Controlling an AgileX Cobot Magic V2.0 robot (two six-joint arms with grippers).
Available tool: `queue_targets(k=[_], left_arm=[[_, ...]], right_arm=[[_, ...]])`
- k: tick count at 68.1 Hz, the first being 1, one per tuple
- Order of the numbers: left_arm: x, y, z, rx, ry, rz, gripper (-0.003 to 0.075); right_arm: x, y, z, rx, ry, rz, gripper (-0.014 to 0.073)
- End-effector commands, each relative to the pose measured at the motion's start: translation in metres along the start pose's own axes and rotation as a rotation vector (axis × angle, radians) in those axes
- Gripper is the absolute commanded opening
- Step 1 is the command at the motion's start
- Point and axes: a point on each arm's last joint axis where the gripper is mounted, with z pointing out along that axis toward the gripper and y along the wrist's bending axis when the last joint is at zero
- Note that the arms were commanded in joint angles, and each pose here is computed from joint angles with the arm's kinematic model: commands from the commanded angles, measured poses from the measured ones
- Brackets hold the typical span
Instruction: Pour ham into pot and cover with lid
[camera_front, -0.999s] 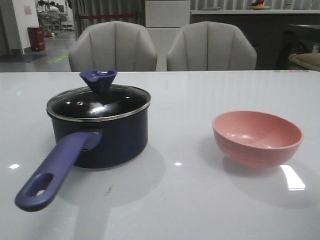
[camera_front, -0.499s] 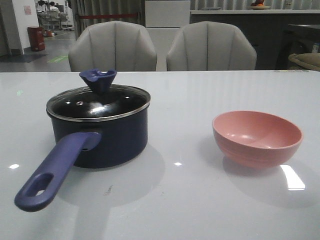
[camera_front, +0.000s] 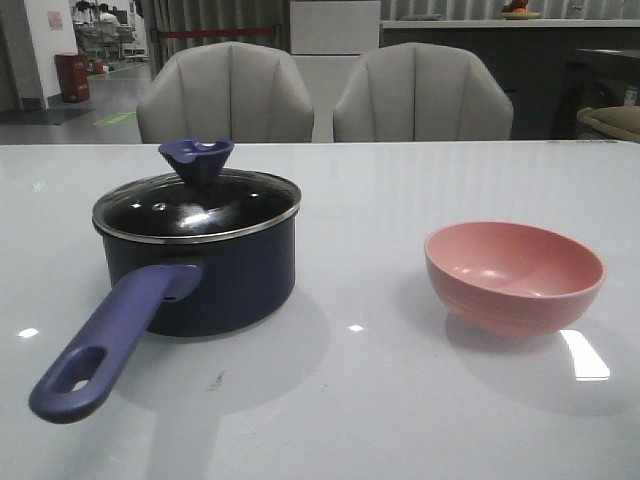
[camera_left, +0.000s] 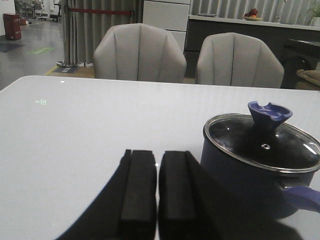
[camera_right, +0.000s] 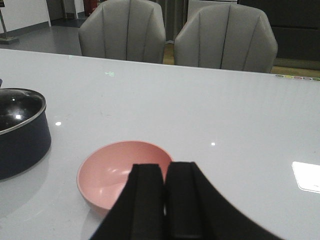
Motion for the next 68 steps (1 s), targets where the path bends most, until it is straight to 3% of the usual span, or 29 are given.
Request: queue_targets(k=[1,8,33,68], left_arm=[[-0.001,0.000,-0.001,0.008,-0.077,-0.021,0.0134],[-0.001,0.000,-0.001,0.008,-0.077,-0.021,0.0134],[-0.001,0.000,-0.001,0.008,-0.077,-0.021,0.0134],[-0.001,0.000,-0.001,0.008,-0.077,-0.021,0.0134]], right_arm=[[-0.012,-0.003,-0.007,0.038,-0.101,-0.029,0.0150],[-0.005,-0.004,-0.017,0.069,-0.112,-0.075,0.0150],[0.036,-0.007,-0.024,0.089,-0.146,-0.044,0.0150],[0.037,-0.007,-0.023,0.090,-0.133,-0.044,0.0150]])
